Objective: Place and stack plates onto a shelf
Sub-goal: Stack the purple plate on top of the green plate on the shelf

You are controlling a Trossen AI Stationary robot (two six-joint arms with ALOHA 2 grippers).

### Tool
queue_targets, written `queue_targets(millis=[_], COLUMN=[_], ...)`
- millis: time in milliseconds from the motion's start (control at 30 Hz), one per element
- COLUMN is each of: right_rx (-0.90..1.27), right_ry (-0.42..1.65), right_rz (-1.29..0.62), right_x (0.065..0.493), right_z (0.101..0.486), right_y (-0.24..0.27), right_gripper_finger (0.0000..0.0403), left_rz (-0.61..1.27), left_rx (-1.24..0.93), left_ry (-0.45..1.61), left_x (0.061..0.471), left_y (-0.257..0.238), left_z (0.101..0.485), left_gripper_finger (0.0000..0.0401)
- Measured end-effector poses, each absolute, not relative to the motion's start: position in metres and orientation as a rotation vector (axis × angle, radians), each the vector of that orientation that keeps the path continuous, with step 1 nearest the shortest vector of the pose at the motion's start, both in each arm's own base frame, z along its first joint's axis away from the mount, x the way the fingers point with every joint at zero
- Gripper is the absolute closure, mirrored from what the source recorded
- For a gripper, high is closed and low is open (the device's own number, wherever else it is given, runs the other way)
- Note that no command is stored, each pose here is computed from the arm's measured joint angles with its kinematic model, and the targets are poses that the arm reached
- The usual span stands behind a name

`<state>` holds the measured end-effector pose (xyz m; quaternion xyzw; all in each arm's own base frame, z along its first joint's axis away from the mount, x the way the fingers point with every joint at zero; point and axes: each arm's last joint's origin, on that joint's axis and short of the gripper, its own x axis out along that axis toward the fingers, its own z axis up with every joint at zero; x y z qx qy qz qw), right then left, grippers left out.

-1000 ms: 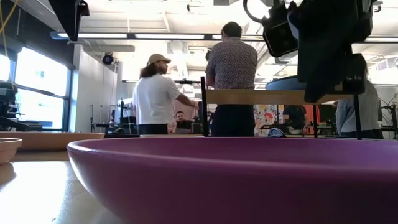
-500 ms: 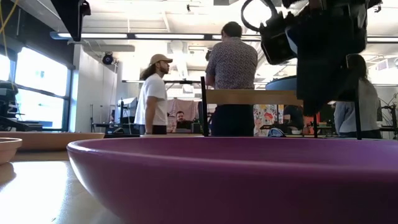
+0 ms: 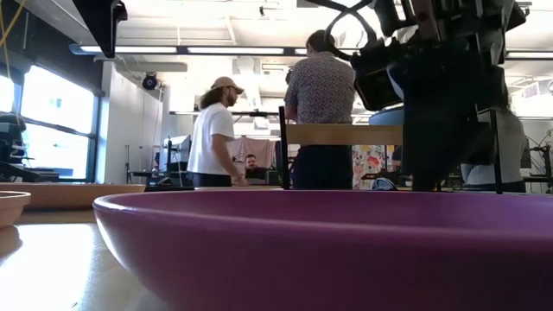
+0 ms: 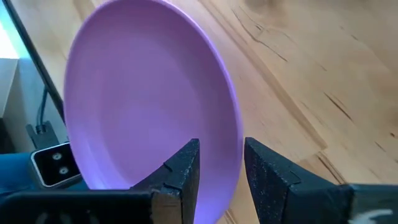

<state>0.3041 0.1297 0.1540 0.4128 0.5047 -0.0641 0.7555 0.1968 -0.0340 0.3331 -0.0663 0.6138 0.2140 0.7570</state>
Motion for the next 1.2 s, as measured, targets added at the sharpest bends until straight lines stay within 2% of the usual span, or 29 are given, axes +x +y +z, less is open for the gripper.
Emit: queue_targets(millis=[667, 800, 1000, 1200], right_rx=[0.915, 0.94, 0.971, 0.999], right_ry=[1.146, 1.169, 1.178, 1.187], right_rz=[-0.16, -0.213, -0.245, -0.253], right_x=[0.308, 0.305, 0.304, 0.304], right_z=[0.136, 0.134, 0.134, 0.135], right_y=[0.132, 0.131, 0.13, 0.13], right_gripper_finger=[0.0297, 0.0324, 0.0395, 0.0401], left_rz=[0.449, 0.452, 0.459, 0.465], left_rx=[-0.122, -0.12, -0.114, -0.107], left_ry=[1.339, 1.331, 1.324, 1.32], left_x=[0.197, 0.198, 0.198, 0.198], left_y=[-0.034, -0.034, -0.034, -0.033], left_z=[0.333, 0.333, 0.333, 0.333], left_gripper_finger=[0.0279, 0.0279, 0.0279, 0.0279])
